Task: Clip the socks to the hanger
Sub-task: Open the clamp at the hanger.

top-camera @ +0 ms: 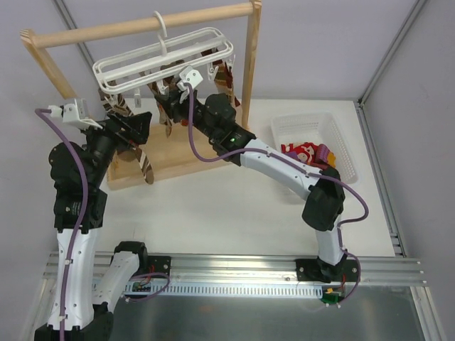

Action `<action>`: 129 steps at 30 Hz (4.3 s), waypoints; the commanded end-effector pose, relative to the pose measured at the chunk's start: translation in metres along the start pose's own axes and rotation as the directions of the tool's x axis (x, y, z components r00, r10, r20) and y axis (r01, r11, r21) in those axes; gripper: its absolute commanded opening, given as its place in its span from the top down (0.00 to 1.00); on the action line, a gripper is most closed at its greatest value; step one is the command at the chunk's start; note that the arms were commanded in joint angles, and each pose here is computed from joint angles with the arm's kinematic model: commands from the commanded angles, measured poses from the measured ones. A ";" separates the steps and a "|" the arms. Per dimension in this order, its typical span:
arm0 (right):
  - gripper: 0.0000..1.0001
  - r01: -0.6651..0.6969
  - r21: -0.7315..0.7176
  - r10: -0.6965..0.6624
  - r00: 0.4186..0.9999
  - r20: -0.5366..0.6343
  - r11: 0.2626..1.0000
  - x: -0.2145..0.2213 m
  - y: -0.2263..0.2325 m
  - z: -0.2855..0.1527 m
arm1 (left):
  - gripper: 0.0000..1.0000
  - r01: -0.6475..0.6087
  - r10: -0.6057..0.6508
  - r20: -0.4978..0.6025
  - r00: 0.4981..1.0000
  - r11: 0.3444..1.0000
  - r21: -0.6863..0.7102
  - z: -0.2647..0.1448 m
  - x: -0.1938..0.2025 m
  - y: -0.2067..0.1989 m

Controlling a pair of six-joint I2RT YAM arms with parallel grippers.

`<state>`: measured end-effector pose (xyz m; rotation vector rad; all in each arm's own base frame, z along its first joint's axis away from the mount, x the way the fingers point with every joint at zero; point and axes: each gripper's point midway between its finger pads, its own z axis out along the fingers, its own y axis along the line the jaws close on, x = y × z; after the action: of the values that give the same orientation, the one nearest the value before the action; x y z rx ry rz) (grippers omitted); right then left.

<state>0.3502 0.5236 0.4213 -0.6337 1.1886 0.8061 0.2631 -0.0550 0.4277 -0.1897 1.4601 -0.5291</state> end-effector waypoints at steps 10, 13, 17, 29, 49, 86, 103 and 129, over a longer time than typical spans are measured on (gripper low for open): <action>0.88 -0.086 -0.174 0.083 0.996 -0.025 0.981 -0.051 0.020 -0.040 | 0.07 0.135 -0.116 -0.072 0.991 0.912 0.388 0.023 -0.047 -0.093; 0.88 -0.097 -0.182 0.091 0.995 -0.041 0.979 -0.056 0.022 -0.047 | 0.07 0.175 -0.153 -0.085 0.984 0.890 0.420 0.027 -0.051 -0.100; 0.88 -0.120 -0.187 0.109 0.992 -0.071 0.975 -0.055 0.024 -0.051 | 0.08 0.250 -0.212 -0.133 0.968 0.859 0.447 0.029 -0.053 -0.109; 0.88 -0.149 -0.179 0.127 0.984 -0.127 0.973 -0.052 0.025 -0.058 | 0.10 0.347 -0.332 -0.115 0.936 0.827 0.441 0.010 -0.066 -0.115; 0.89 -0.207 -0.226 0.177 0.973 -0.147 0.952 -0.072 0.037 -0.073 | 0.16 0.438 -0.386 -0.209 0.898 0.761 0.478 0.036 -0.068 -0.125; 0.89 -0.185 -0.224 0.145 0.972 -0.185 0.957 -0.078 0.036 -0.085 | 0.27 0.416 -0.400 -0.116 0.909 0.867 0.273 0.069 -0.016 -0.095; 0.90 -0.147 -0.248 0.096 0.973 -0.208 0.958 -0.068 0.037 -0.088 | 0.28 0.388 -0.369 -0.120 0.922 0.886 0.254 0.080 -0.005 -0.103; 0.89 -0.156 -0.242 0.087 0.958 -0.274 0.958 -0.064 0.037 -0.092 | 0.42 0.258 -0.280 0.010 0.960 0.899 0.354 0.078 -0.013 -0.116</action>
<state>0.2951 0.4591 0.4354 -0.8245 1.4395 0.9379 0.3144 -0.1720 0.4766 -0.1346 1.3732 -1.0144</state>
